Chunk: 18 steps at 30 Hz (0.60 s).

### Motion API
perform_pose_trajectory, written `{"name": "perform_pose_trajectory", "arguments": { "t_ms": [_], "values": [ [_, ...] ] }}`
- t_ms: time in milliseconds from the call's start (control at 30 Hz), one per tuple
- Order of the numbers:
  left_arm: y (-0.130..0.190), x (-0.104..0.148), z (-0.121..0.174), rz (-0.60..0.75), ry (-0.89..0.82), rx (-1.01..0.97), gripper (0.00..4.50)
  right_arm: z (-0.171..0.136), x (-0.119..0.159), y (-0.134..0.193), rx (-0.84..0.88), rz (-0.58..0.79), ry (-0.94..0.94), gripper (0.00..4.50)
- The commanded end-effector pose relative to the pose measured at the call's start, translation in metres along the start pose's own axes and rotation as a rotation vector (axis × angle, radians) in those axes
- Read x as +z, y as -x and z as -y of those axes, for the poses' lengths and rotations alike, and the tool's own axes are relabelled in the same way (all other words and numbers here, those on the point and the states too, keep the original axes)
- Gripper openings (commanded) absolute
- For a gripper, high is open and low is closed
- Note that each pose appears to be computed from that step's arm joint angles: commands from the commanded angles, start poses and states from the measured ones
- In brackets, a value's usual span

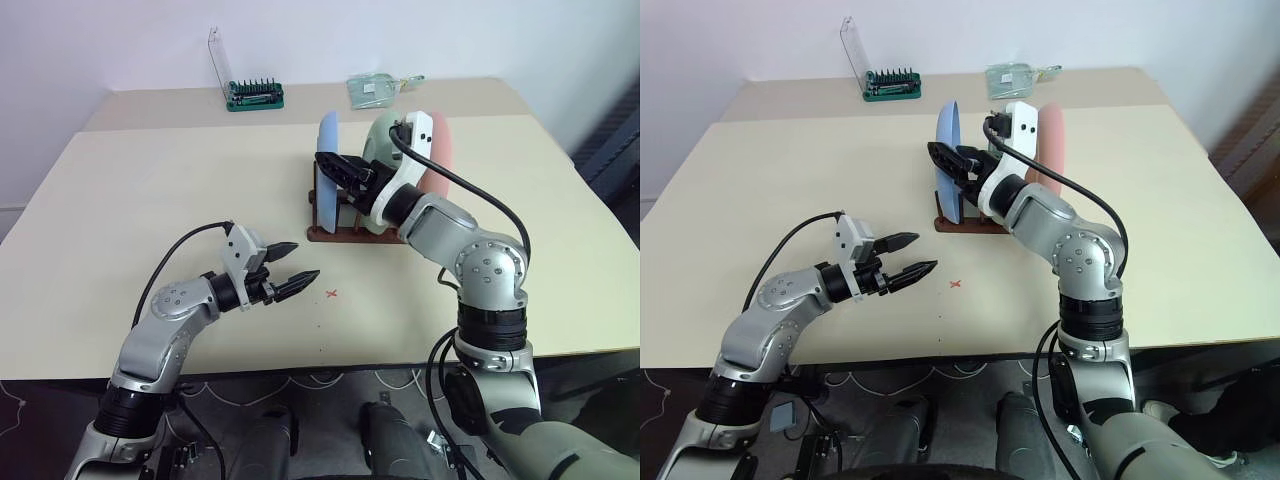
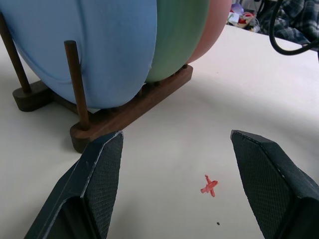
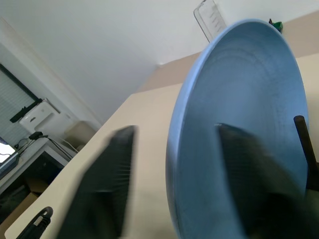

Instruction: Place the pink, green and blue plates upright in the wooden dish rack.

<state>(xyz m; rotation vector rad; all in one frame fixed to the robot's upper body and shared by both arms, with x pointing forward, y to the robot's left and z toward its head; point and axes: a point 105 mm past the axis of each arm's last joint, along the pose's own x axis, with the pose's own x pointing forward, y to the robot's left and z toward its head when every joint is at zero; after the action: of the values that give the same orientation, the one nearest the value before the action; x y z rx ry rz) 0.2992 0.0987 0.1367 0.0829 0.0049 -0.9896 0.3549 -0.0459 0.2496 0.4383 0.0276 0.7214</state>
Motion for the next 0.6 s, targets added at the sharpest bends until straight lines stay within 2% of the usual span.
{"name": "perform_pose_trajectory", "arguments": {
  "t_ms": [33,267,367,467,500,533,600],
  "values": [
    [0.002,0.012,0.002,0.031,-0.031,-0.002,3.54,-0.03,0.029,0.005,0.097,0.082,0.218,2.93],
    [0.002,0.011,0.004,0.029,-0.028,-0.003,3.54,-0.053,0.059,0.028,0.184,0.14,0.65,2.93],
    [0.002,0.01,0.004,0.027,-0.025,-0.001,3.54,-0.042,0.079,0.048,0.147,0.169,0.781,2.93],
    [0.005,0.009,0.002,0.026,-0.03,0.014,3.54,-0.009,0.101,0.085,0.05,0.175,0.854,2.93],
    [0.008,0.008,-0.002,0.025,-0.027,0.028,3.54,0.013,0.108,0.106,-0.004,0.158,0.854,2.93],
    [0.011,0.006,-0.007,0.016,-0.03,0.046,3.54,0.034,0.109,0.129,-0.055,0.129,0.822,2.93],
    [0.021,0.003,-0.018,0.0,-0.029,0.085,3.54,0.064,0.092,0.165,-0.105,0.01,0.787,2.93]
  ]
}}
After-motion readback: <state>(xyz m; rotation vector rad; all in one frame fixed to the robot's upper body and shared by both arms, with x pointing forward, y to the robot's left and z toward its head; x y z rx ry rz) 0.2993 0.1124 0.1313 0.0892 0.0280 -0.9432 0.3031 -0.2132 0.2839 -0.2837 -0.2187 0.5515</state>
